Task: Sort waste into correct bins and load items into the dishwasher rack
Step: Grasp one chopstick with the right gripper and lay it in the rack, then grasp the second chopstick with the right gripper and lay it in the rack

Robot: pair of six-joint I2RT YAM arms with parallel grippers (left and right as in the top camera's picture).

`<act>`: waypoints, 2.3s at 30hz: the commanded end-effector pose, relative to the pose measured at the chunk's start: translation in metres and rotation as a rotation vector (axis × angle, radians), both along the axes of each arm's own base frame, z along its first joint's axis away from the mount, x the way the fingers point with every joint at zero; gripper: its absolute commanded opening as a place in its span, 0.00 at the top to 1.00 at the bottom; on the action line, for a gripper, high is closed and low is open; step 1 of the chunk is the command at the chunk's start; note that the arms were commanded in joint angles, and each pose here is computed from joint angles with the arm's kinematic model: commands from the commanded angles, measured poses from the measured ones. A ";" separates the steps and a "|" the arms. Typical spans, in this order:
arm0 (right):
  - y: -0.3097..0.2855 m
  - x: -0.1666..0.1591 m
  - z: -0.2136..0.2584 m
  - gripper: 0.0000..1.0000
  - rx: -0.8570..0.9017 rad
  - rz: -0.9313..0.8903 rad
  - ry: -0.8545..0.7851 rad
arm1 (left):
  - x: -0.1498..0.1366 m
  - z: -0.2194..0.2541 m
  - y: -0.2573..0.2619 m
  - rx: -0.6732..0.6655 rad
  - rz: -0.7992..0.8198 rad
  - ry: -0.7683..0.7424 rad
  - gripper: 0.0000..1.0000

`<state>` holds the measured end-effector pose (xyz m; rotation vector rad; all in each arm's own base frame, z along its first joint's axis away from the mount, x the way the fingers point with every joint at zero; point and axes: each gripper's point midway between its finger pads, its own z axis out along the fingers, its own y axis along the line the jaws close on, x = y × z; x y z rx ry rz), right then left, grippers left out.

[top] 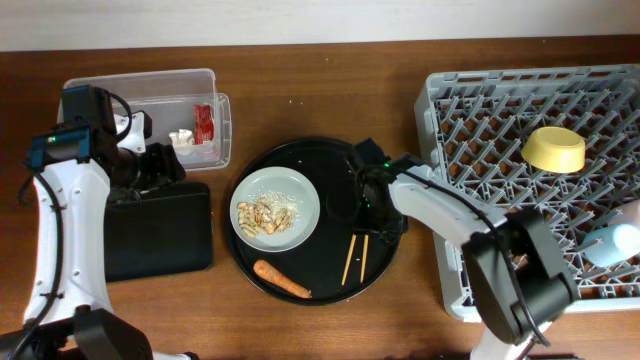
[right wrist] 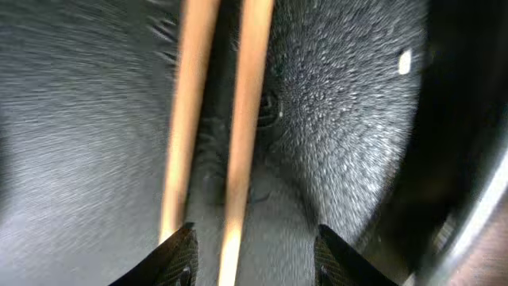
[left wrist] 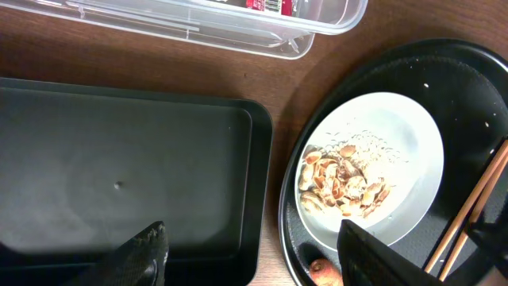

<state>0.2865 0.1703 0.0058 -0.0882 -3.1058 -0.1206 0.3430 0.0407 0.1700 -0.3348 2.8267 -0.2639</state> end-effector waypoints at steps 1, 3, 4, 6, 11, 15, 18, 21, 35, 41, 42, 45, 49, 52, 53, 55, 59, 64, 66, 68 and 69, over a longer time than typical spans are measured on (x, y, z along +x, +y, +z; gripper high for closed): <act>-0.006 -0.010 -0.025 0.59 -0.054 -0.015 0.067 | -0.001 0.007 -0.002 -0.004 -0.010 -0.020 0.32; -0.007 -0.011 -0.028 0.84 -0.057 -0.026 0.076 | -0.001 0.007 -0.002 -0.004 -0.010 -0.020 0.32; -0.007 -0.011 -0.028 0.92 -0.057 -0.027 0.076 | -0.001 0.007 -0.002 -0.004 -0.010 -0.020 0.32; -0.006 -0.012 -0.028 0.96 -0.050 -0.030 0.083 | -0.001 0.007 -0.002 -0.004 -0.010 -0.020 0.32; 0.004 0.016 0.040 0.96 0.021 0.040 -0.023 | -0.001 0.007 -0.001 -0.004 -0.009 -0.020 0.32; -0.044 0.037 0.122 0.96 0.058 0.081 -0.165 | -0.001 0.007 -0.001 -0.003 -0.009 -0.020 0.32; -0.122 0.031 0.151 0.96 0.024 0.128 -0.204 | -0.001 0.007 -0.001 -0.003 -0.009 -0.021 0.32; -0.170 0.018 0.144 0.96 0.018 0.075 -0.135 | -0.001 0.007 -0.001 -0.004 -0.009 -0.020 0.32; -0.174 0.002 0.089 0.88 -0.001 0.066 -0.070 | -0.002 0.007 -0.002 -0.004 -0.009 -0.017 0.32; -0.165 0.006 0.093 0.70 0.051 0.067 -0.089 | -0.002 0.007 -0.002 -0.004 -0.009 -0.017 0.32; -0.161 0.012 0.101 0.67 0.071 0.067 -0.110 | -0.002 0.007 -0.002 -0.004 -0.009 -0.017 0.32; -0.134 0.048 0.162 0.64 0.150 0.125 -0.268 | -0.002 0.007 -0.002 -0.004 -0.009 -0.017 0.32; -0.041 0.053 0.168 0.56 0.215 0.240 -0.306 | -0.002 0.007 -0.002 -0.004 -0.009 -0.017 0.32; 0.014 0.041 0.110 0.52 0.163 0.204 -0.152 | -0.002 0.007 -0.002 -0.004 -0.009 -0.017 0.32; 0.023 0.036 0.089 0.52 0.130 0.196 -0.097 | -0.002 0.007 -0.002 -0.004 -0.009 -0.017 0.32; 0.037 0.025 0.050 0.52 0.085 0.161 0.006 | -0.002 0.007 -0.002 -0.004 -0.009 -0.017 0.32; 0.033 0.011 -0.012 0.57 -0.014 0.077 0.156 | -0.002 0.007 -0.002 -0.004 -0.009 -0.018 0.32; 0.031 0.008 -0.026 0.85 -0.026 0.076 0.178 | -0.002 0.007 -0.002 -0.004 -0.009 -0.017 0.32; 0.031 0.008 -0.026 0.96 -0.026 0.074 0.179 | -0.002 0.007 -0.002 -0.004 -0.009 -0.016 0.32; 0.033 0.010 -0.022 0.96 -0.013 0.063 0.172 | -0.002 0.007 -0.002 -0.004 -0.009 -0.016 0.32; 0.038 0.016 -0.010 0.96 0.011 0.063 0.148 | -0.002 0.007 -0.002 -0.004 -0.009 -0.016 0.32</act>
